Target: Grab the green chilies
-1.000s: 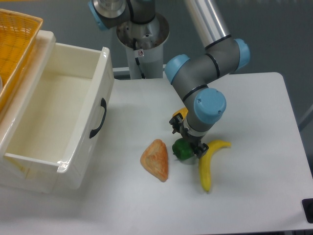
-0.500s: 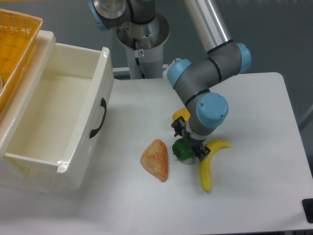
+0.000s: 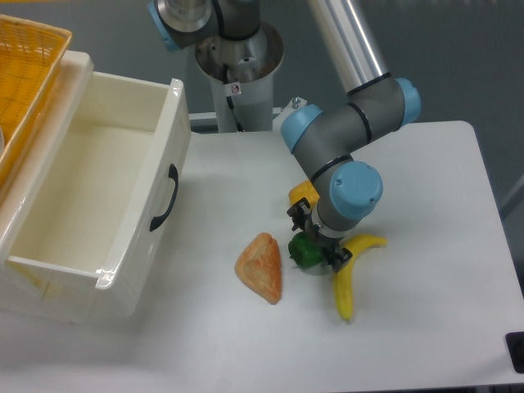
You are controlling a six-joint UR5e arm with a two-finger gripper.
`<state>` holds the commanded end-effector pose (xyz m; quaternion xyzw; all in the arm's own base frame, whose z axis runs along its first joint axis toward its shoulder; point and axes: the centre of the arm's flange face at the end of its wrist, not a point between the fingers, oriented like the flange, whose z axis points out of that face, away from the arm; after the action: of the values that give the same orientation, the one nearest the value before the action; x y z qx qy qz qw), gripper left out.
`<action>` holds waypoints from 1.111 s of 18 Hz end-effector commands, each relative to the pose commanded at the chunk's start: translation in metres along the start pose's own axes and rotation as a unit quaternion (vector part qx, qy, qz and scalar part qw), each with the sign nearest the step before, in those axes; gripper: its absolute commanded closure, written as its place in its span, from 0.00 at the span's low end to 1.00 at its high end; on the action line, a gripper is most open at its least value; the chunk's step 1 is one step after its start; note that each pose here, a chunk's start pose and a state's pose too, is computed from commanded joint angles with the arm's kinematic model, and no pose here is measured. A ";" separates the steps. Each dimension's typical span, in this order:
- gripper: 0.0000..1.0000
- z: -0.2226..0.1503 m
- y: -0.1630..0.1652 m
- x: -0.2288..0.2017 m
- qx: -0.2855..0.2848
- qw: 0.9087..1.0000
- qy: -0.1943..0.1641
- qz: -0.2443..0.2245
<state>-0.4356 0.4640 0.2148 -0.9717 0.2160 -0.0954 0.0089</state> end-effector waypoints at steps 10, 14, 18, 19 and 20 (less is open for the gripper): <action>0.62 -0.016 -0.001 -0.002 0.003 1.000 -0.013 -0.004; 0.62 -0.046 0.003 0.004 0.004 1.000 -0.025 -0.007; 0.62 -0.070 0.005 0.018 0.004 1.000 -0.022 -0.014; 0.62 -0.081 0.006 0.024 0.006 1.000 -0.021 -0.020; 0.62 -0.092 0.007 0.028 0.007 1.000 -0.021 -0.023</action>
<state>-0.4313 0.4482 0.3100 -0.9780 0.1931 -0.0771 0.0181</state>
